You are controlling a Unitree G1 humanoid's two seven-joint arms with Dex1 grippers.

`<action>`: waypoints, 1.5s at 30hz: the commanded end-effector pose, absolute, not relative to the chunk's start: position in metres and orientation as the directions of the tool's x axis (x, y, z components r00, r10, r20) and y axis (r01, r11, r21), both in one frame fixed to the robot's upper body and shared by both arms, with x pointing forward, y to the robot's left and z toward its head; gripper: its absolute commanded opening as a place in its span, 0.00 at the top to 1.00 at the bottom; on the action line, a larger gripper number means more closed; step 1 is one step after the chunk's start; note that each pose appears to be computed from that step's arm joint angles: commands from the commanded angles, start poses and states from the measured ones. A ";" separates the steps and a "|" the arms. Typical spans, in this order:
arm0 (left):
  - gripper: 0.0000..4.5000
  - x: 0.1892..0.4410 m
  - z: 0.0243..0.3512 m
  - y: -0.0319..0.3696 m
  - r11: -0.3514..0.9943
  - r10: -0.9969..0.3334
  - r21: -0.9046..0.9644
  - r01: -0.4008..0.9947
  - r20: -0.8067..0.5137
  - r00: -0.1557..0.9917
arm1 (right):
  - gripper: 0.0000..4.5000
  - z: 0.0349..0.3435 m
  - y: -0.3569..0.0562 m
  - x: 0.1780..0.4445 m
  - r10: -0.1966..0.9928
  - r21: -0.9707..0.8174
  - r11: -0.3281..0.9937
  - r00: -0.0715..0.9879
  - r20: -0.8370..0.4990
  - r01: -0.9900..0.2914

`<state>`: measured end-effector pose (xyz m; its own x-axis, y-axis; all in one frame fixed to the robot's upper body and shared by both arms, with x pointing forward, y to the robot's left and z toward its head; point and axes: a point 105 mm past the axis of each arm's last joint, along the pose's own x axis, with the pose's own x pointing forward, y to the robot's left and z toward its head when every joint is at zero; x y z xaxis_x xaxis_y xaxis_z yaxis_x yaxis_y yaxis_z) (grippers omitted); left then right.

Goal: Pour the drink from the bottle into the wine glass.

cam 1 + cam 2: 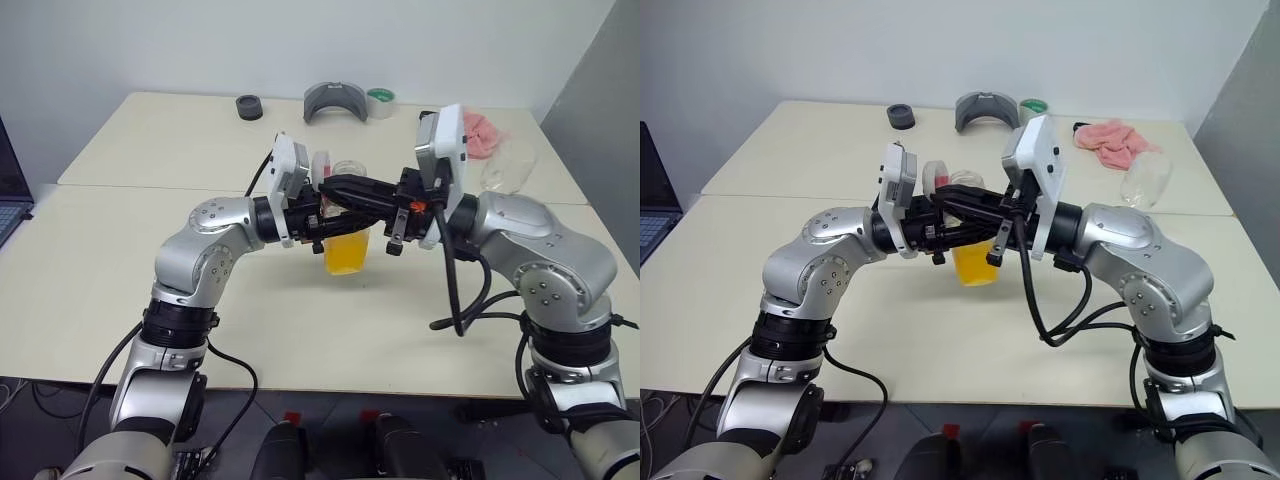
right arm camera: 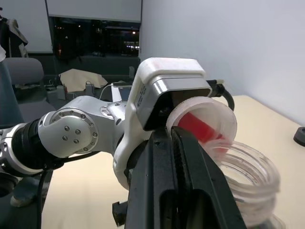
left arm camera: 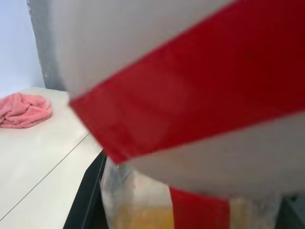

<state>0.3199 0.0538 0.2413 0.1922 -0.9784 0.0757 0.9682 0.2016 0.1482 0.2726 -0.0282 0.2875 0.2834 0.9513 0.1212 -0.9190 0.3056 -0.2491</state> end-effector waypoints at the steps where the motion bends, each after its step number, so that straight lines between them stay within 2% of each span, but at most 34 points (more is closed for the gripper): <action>1: 0.58 0.311 0.256 0.052 0.170 -0.983 0.209 0.963 0.103 0.151 | 0.99 0.301 -0.041 0.265 0.948 -0.279 0.312 0.278 0.155 -0.908; 8: 0.58 0.311 0.256 0.050 0.164 -0.984 0.210 0.964 0.104 0.145 | 0.99 0.314 -0.042 0.267 0.931 -0.243 0.339 0.285 0.229 -0.909; 13: 0.58 0.311 0.257 0.051 0.164 -0.984 0.210 0.964 0.101 0.145 | 0.99 0.332 -0.044 0.261 0.905 -0.197 0.336 0.259 0.337 -0.921; 16: 0.58 0.311 0.256 0.051 0.165 -0.984 0.209 0.964 0.099 0.147 | 0.99 0.333 -0.046 0.261 0.903 -0.200 0.347 0.269 0.336 -0.916; 24: 0.58 0.311 0.256 0.055 0.175 -0.983 0.209 0.962 0.096 0.158 | 0.99 0.315 -0.077 0.275 0.876 -0.206 0.460 0.404 0.263 -0.864; 31: 0.58 0.311 0.256 0.055 0.179 -0.982 0.209 0.961 0.101 0.161 | 0.99 0.299 -0.127 0.301 0.768 -0.206 0.639 0.600 0.224 -0.741; 36: 0.58 0.311 0.256 0.054 0.179 -0.982 0.208 0.961 0.103 0.161 | 0.99 0.263 -0.150 0.308 0.717 -0.189 0.697 0.682 0.145 -0.692; 40: 0.58 0.311 0.256 0.053 0.177 -0.982 0.207 0.962 0.104 0.158 | 0.99 0.215 -0.166 0.308 0.662 -0.149 0.745 0.748 0.050 -0.650; 45: 0.58 0.310 0.256 0.052 0.174 -0.983 0.206 0.963 0.102 0.156 | 0.99 0.158 -0.181 0.308 0.536 -0.082 0.838 0.842 -0.071 -0.540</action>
<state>0.3175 0.0531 0.2414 0.1766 -0.9817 0.0718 0.9708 0.1858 0.1515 0.3069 -0.1779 0.1539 0.8157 0.5706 -0.0952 -0.5758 0.8166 -0.0393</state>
